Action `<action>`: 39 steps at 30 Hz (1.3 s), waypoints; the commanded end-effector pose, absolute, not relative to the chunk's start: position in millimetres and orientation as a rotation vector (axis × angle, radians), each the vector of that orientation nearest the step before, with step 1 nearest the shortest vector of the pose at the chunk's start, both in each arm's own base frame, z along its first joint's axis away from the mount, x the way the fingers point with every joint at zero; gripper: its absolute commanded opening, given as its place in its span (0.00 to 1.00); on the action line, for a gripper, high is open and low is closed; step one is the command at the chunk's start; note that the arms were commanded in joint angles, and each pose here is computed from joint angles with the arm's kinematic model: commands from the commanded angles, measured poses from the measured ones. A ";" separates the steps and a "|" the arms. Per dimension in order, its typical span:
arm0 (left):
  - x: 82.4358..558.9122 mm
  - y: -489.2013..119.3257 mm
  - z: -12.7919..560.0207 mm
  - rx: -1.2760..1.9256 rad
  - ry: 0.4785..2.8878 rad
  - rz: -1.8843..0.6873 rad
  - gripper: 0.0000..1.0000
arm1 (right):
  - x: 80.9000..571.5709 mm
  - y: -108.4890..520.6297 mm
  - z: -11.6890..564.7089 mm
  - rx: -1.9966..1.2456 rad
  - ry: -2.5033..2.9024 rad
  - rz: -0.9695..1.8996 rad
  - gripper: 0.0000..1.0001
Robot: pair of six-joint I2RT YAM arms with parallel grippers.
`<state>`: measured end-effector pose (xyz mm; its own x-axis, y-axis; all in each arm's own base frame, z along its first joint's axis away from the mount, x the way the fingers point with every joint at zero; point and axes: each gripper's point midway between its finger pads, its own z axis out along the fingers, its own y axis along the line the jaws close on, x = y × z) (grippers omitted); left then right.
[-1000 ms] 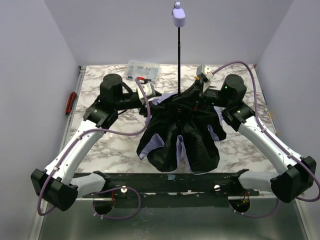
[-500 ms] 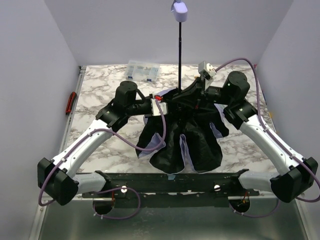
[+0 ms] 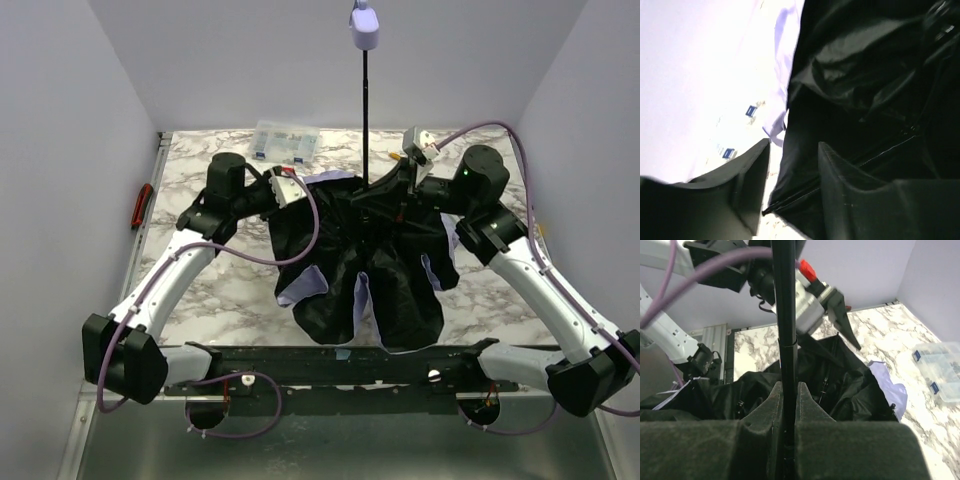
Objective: Open the umbrella
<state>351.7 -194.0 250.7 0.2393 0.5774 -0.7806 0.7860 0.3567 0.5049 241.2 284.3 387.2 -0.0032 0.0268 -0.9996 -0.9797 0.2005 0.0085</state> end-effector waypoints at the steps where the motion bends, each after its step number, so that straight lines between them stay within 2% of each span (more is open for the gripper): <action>1: 322.2 -217.0 316.0 1.261 1.295 -0.423 0.57 | 258.0 281.1 397.6 -0.991 1.276 0.991 0.00; 7: 272.1 -245.0 402.4 1.203 1.079 -0.619 0.60 | 277.1 283.3 390.2 -0.929 1.309 0.964 0.01; 9: 253.2 -253.2 408.8 1.245 1.007 -0.663 0.55 | 279.4 283.5 392.7 -0.908 1.300 0.967 0.01; 11: 234.2 -263.7 401.1 1.325 0.944 -0.693 0.46 | 278.1 285.1 396.0 -0.906 1.274 0.980 0.01; 15: 214.5 -281.9 376.5 1.437 0.905 -0.747 0.34 | 266.1 289.3 405.1 -0.943 1.208 1.036 0.00; 22: 187.9 -303.4 365.3 1.494 0.884 -0.943 0.26 | 249.2 290.4 410.8 -1.029 1.128 1.058 0.01; 27: 154.0 -305.7 333.8 1.622 0.838 -1.019 0.23 | 258.3 291.3 425.7 -1.015 1.072 1.008 0.00; 34: 140.1 -297.1 276.8 1.774 0.906 -1.000 0.24 | 273.8 292.1 455.0 -0.928 1.035 0.986 0.00; 39: 135.3 -280.5 240.9 1.842 0.903 -0.895 0.31 | 278.2 290.0 457.6 -0.912 1.039 0.956 0.00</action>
<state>151.3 -301.9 288.4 0.4354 0.1422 -0.8890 0.8772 -0.2889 0.3834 278.3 296.8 405.8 0.0920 0.1072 -0.9900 -0.9638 0.2595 -0.0615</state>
